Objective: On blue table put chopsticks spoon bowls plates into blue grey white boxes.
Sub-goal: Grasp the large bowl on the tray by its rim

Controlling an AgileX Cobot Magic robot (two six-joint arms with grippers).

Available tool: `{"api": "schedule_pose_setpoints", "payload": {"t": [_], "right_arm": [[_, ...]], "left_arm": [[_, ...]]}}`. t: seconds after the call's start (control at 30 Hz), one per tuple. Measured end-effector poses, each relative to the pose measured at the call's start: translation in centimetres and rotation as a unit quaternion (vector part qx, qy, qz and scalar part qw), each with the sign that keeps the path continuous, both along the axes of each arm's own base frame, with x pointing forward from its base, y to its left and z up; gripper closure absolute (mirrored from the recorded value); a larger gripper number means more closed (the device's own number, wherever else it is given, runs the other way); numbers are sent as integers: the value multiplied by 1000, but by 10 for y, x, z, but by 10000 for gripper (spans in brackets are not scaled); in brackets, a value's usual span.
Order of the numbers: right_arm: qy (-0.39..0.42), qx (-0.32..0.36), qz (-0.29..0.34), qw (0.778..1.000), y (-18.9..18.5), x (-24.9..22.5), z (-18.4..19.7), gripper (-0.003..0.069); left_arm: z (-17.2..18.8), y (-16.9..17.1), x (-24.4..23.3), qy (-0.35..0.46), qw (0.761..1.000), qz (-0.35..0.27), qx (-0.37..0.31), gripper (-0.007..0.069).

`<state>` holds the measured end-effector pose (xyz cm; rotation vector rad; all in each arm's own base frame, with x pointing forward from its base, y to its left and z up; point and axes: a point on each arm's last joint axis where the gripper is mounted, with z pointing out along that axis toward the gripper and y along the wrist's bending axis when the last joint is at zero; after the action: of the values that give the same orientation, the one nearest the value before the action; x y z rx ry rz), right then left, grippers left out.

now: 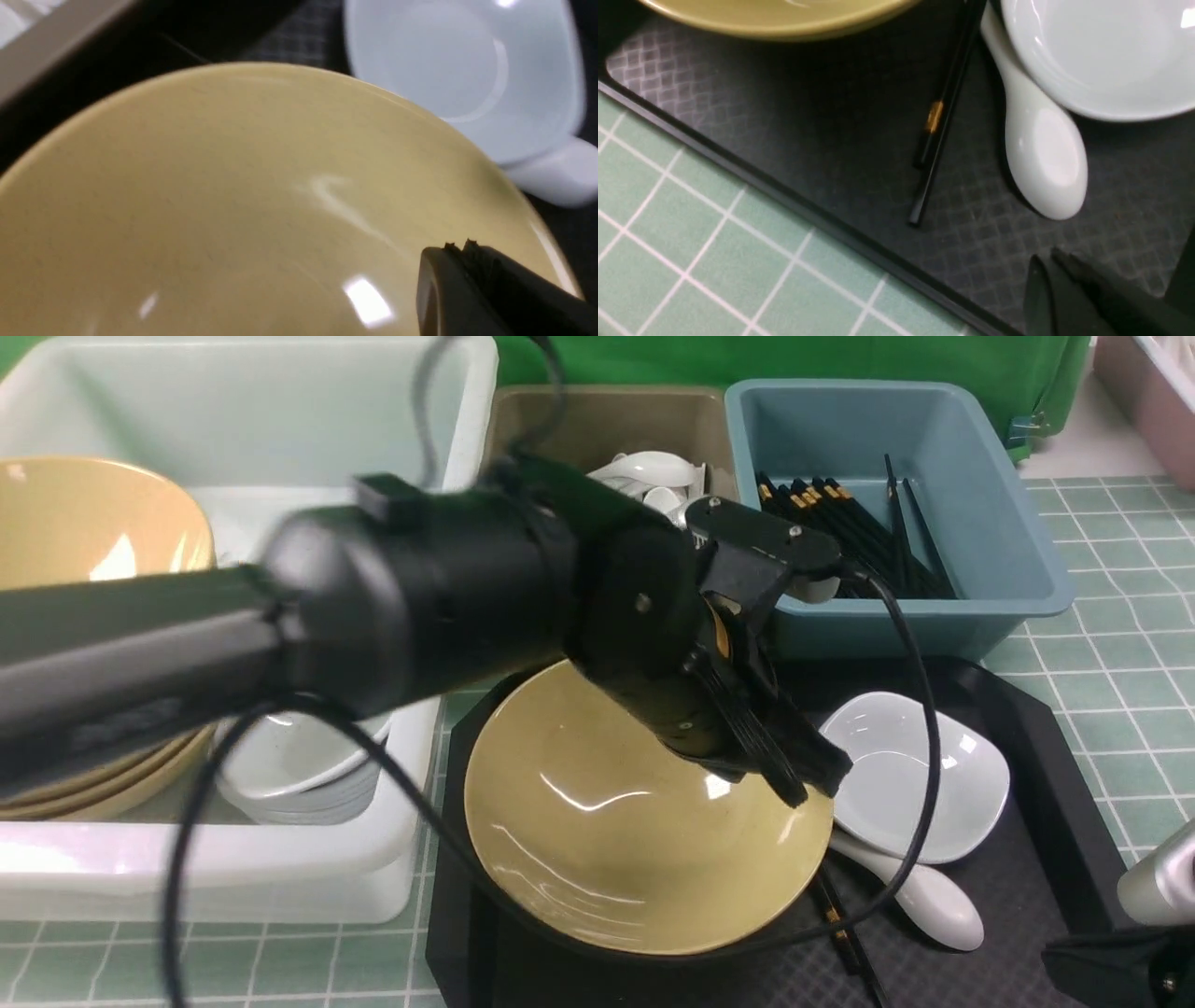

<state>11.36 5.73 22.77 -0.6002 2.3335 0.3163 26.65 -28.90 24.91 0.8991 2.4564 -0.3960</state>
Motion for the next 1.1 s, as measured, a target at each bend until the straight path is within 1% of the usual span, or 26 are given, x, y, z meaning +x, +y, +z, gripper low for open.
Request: {"api": "schedule_pose_setpoints", "payload": {"t": [0.1, 0.17, 0.23, 0.27, 0.3, 0.33, 0.47, 0.57, 0.63, 0.67, 0.7, 0.77, 0.9, 0.93, 1.0, 1.03, 1.1], "right_arm": [[-10, 3, -3, 1000, 0, 1, 1, 606], [-11, 3, -4, 1000, 0, 2, 1, 604], [-11, 3, -4, 1000, 0, 2, 1, 604], [-11, 3, -4, 1000, 0, 2, 1, 603], [-11, 3, -4, 1000, 0, 2, 1, 603], [-10, 4, -4, 1000, 0, 2, 1, 601], [-12, 4, -4, 1000, 0, 2, 2, 596], [-15, 5, -5, 1000, 0, 2, 2, 591], [-16, 6, -5, 1000, 0, 2, 2, 591], [-16, 6, -5, 1000, 0, 2, 2, 589], [-16, 6, -5, 1000, 0, 2, 2, 589], [-17, 6, -6, 1000, 0, 3, 2, 587], [-20, 7, -7, 1000, 0, 3, 3, 582], [-21, 7, -7, 1000, 0, 3, 3, 582], [-25, 8, -8, 1000, 0, 4, 3, 581], [-26, 8, -8, 1000, 0, 4, 3, 580], [-28, 9, -9, 1000, 0, 4, 4, 580]], "left_arm": [[-27, -5, 8, 8, 1000, 6, 29, 621], [-37, -7, 10, 19, 999, 10, 35, 621], [-44, -9, 11, 30, 999, 14, 35, 621], [-51, -12, 10, 54, 998, 25, 25, 621], [-53, -13, 9, 61, 998, 29, 21, 621], [-55, -16, 6, 92, 995, 42, 1, 621], [-49, -23, -1, 135, 989, 38, -48, 621], [-33, -31, -9, 141, 984, -18, -108, 620], [-28, -32, -11, 140, 982, -30, -123, 619], [-20, -31, -12, 130, 982, -46, -133, 614], [-19, -31, -12, 128, 981, -47, -134, 614], [-7, -20, -8, 121, 982, -55, -138, 573], [7, 18, 15, 101, 989, -12, -107, 404], [8, 30, 22, 92, 992, 8, -85, 337], [6, 48, 32, 71, 996, 32, -38, 228], [5, 54, 36, 57, 998, 34, -11, 182], [3, 61, 40, 32, 998, 40, 32, 114]]}}
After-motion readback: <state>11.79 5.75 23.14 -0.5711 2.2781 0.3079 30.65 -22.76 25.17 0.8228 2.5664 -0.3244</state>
